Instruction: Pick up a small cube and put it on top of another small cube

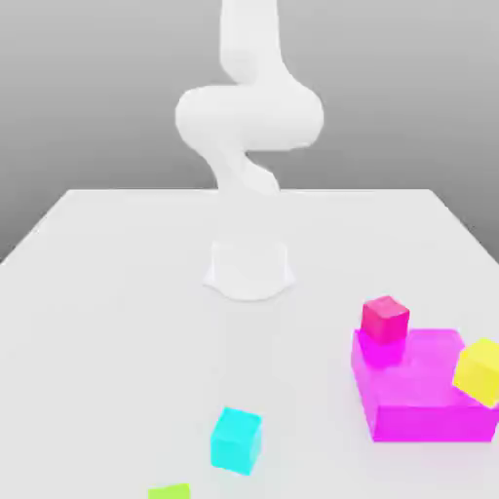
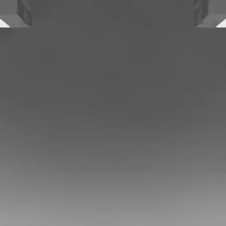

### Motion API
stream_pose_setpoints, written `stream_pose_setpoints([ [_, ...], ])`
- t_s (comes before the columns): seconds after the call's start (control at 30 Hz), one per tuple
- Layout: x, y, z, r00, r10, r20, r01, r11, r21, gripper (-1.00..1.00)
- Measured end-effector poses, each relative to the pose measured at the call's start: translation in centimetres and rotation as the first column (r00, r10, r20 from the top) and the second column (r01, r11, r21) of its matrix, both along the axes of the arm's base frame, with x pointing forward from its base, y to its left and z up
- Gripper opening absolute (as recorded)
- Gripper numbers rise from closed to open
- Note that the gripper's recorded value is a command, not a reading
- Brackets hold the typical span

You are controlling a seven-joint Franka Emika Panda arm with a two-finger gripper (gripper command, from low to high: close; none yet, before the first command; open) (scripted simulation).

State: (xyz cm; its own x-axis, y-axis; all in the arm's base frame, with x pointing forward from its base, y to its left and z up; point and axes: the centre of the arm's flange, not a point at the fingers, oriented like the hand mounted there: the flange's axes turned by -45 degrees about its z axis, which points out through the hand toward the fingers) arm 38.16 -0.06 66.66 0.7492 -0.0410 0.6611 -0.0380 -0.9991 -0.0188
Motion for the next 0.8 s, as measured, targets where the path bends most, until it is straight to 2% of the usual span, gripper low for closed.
stream_pose_setpoints([
  [0.17,5.5,-0.4,-9.9,0.986,-0.053,-0.158,0.057,0.998,0.017,0.00],
  [0.37,8.7,-1.0,-22.4,0.935,-0.110,-0.336,0.126,0.992,0.027,0.00],
  [0.57,8.5,-1.5,-34.8,0.850,-0.157,-0.503,0.196,0.980,0.025,0.00],
  [0.73,5.8,-1.6,-44.5,0.754,-0.188,-0.629,0.254,0.967,0.016,0.00],
  [0.8,5.1,-1.6,-47.4,0.732,-0.193,-0.653,0.266,0.964,0.013,0.00],
])
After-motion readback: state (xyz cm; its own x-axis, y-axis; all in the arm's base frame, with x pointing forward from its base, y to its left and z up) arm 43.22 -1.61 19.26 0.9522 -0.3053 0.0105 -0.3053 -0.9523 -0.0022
